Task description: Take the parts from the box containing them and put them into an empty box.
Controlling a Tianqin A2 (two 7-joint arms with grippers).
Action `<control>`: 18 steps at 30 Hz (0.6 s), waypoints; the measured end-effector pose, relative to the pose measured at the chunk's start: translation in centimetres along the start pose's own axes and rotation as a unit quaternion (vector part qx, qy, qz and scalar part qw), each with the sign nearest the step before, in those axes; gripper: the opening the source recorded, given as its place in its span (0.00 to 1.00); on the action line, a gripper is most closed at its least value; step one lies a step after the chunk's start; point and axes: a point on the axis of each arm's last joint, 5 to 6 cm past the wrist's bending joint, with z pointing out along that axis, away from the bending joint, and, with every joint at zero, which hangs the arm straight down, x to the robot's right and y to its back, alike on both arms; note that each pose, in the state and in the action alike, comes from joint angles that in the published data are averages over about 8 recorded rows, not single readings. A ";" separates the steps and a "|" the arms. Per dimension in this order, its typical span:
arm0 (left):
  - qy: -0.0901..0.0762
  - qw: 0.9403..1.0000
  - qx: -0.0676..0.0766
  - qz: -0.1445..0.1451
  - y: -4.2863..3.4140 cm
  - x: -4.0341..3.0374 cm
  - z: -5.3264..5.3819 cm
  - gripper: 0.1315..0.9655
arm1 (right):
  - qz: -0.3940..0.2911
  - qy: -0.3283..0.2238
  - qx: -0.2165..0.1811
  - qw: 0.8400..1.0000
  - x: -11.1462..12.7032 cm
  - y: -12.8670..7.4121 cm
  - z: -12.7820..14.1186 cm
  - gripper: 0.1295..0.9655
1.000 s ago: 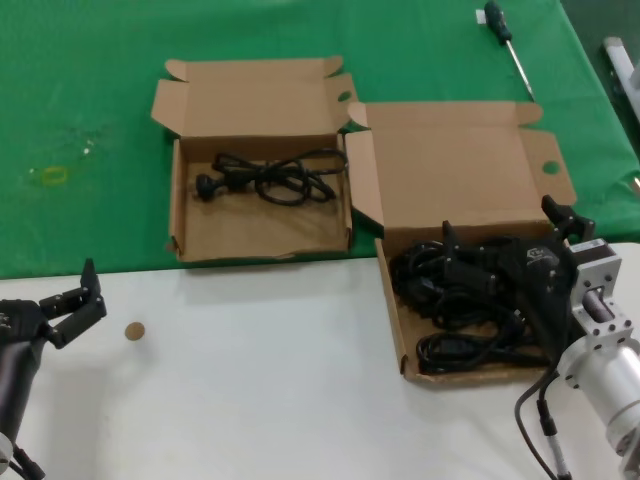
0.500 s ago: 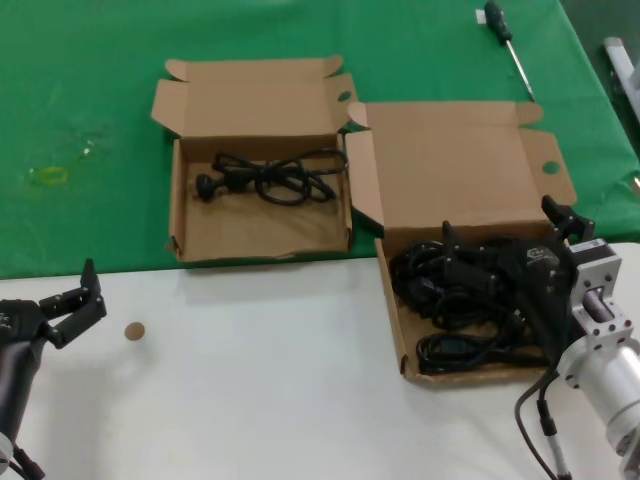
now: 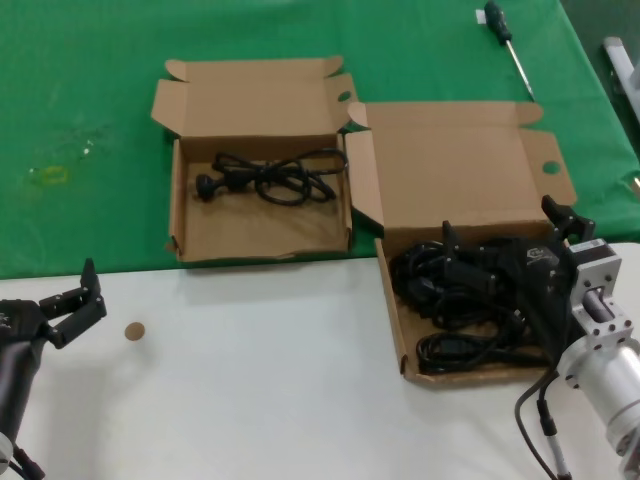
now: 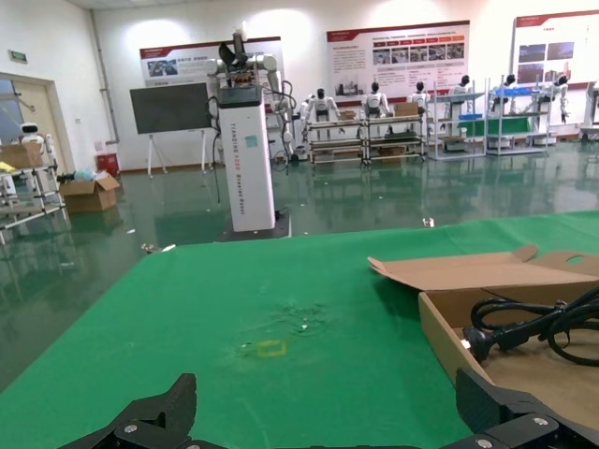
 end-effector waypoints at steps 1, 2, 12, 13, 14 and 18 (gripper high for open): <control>0.000 1.000 0.000 0.000 0.00 0.00 0.0 1.00 | 0.000 0.000 0.000 1.000 0.0 0.0 0.0 1.00; 0.000 1.000 0.000 0.000 0.00 0.00 0.0 1.00 | 0.000 0.000 0.000 1.000 0.0 0.0 0.0 1.00; 0.000 1.000 0.000 0.000 0.00 0.00 0.0 1.00 | 0.000 0.000 0.000 1.000 0.0 0.0 0.0 1.00; 0.000 1.000 0.000 0.000 0.00 0.00 0.0 1.00 | 0.000 0.000 0.000 1.000 0.0 0.0 0.0 1.00; 0.000 1.000 0.000 0.000 0.00 0.00 0.0 1.00 | 0.000 0.000 0.000 1.000 0.0 0.0 0.0 1.00; 0.000 1.000 0.000 0.000 0.00 0.00 0.0 1.00 | 0.000 0.000 0.000 1.000 0.0 0.0 0.0 1.00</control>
